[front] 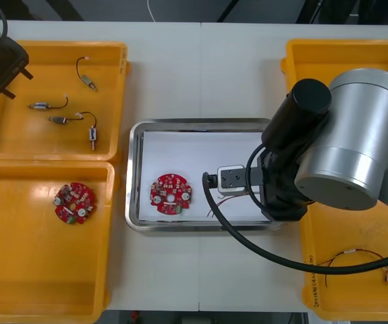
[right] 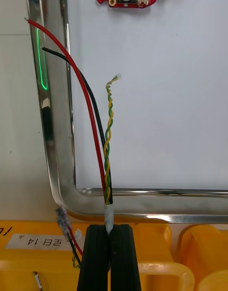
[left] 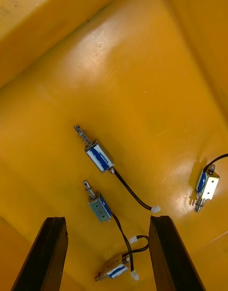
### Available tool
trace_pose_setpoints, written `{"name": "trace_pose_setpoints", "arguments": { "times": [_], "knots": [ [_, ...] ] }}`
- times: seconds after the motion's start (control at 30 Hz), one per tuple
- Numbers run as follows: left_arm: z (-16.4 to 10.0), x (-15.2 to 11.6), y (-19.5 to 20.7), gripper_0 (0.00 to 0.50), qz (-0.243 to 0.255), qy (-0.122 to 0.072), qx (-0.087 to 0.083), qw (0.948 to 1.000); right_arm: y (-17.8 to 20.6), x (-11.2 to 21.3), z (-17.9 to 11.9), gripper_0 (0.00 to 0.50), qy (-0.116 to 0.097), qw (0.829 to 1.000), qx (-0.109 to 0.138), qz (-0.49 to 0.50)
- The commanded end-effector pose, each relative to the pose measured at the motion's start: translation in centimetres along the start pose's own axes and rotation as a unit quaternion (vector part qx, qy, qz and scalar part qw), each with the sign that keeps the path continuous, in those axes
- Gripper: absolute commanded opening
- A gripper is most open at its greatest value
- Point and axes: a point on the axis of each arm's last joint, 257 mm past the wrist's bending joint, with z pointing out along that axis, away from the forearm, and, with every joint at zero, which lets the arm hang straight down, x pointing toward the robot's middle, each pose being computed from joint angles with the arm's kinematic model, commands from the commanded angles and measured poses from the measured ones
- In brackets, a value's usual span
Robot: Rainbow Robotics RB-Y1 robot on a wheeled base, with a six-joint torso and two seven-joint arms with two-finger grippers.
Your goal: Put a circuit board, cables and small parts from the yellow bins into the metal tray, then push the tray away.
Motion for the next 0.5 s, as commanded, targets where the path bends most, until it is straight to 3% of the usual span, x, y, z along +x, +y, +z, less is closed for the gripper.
{"name": "trace_pose_setpoints", "arguments": {
  "times": [0.03, 0.17, 0.5],
  "knots": [
    [-1.1, -1.1, -3.9, 0.500, -0.034, -0.018, 0.034, 0.9987, -1.1, -1.9, 0.6, 0.000, -0.007, 0.999, 0.028, -0.032],
    [0.4, -1.3, -4.3, 0.500, -0.043, -0.024, 0.036, 0.9982, -1.7, -2.5, 1.7, 0.000, -0.013, 0.999, 0.039, -0.034],
    [3.2, -1.2, -4.4, 0.500, -0.052, -0.030, 0.030, 0.9977, -2.1, -3.5, 3.5, 0.000, -0.024, 0.999, 0.032, -0.034]
  ]
}}
